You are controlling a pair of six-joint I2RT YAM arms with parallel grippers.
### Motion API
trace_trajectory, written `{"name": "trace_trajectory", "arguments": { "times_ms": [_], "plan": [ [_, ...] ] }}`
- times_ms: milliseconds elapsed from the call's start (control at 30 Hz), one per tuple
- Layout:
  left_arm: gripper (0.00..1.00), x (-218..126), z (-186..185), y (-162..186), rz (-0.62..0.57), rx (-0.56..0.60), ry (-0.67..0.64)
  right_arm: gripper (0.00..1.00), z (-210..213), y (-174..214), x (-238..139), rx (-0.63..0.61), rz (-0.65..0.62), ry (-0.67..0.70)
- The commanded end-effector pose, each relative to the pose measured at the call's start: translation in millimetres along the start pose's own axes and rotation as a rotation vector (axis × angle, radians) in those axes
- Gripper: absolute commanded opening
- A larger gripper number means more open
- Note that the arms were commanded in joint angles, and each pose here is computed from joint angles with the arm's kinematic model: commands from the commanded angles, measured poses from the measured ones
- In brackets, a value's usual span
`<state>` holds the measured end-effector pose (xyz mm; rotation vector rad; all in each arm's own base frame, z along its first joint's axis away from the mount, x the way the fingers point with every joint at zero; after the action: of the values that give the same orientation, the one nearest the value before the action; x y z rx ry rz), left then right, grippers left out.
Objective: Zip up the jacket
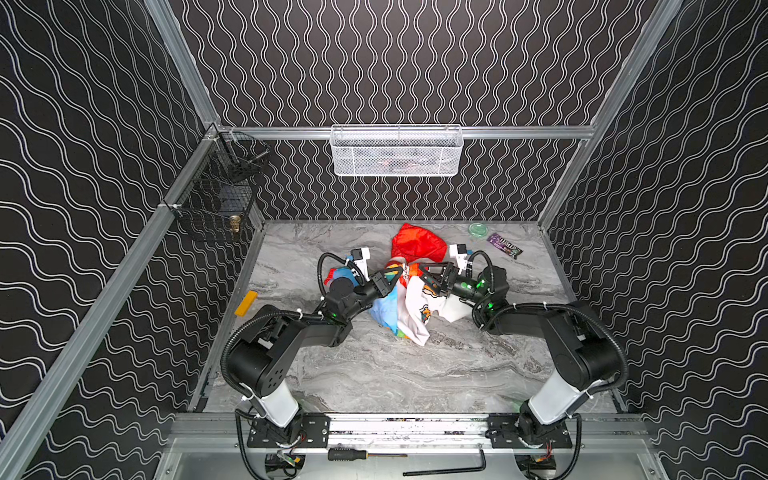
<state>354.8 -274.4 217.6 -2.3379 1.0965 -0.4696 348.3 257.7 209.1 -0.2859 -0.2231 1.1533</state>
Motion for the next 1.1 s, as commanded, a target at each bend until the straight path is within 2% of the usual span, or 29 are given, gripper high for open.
{"name": "trace_trajectory", "arguments": {
  "times_ms": [0,133,233,367,533,700,767,933,1067],
  "plan": [
    [0.0,0,-4,0,0.024,0.006,0.004,0.99,-13,13,-4,0.009,0.07,0.086],
    [0.0,-2,-2,1,0.049,0.017,-0.03,0.99,-38,22,-14,-0.007,0.146,0.311],
    [0.0,-3,1,4,0.079,0.023,-0.065,0.99,-56,21,-32,-0.062,0.149,0.522],
    [0.0,-7,3,6,0.09,0.034,-0.09,0.99,-66,10,-67,-0.145,0.076,0.759],
    [0.0,-10,7,11,0.117,0.041,-0.121,0.99,-67,-8,-106,-0.21,-0.065,0.968],
    [0.0,-14,9,13,0.137,0.047,-0.151,0.99,-54,-19,-132,-0.254,-0.243,1.004],
    [0.0,-15,10,14,0.151,0.052,-0.167,0.99,-53,-19,-137,-0.259,-0.265,1.008],
    [0.0,-19,12,17,0.18,0.063,-0.199,0.99,-73,-10,-144,-0.189,-0.183,1.12],
    [0.0,-22,12,19,0.203,0.062,-0.215,0.99,-79,1,-132,-0.181,-0.12,1.049]
  ]
}}
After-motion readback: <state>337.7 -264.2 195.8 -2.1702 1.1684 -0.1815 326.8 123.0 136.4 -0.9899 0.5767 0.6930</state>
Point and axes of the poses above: each gripper's point midway between its finger pads, its own x axis out along the fingers, its own z axis along the line the jaws close on, y = z × x, the point moved 1 cm from there along -x, back along the fingers, and after that the axes turned 3 degrees about x, right-handed, at the moved point
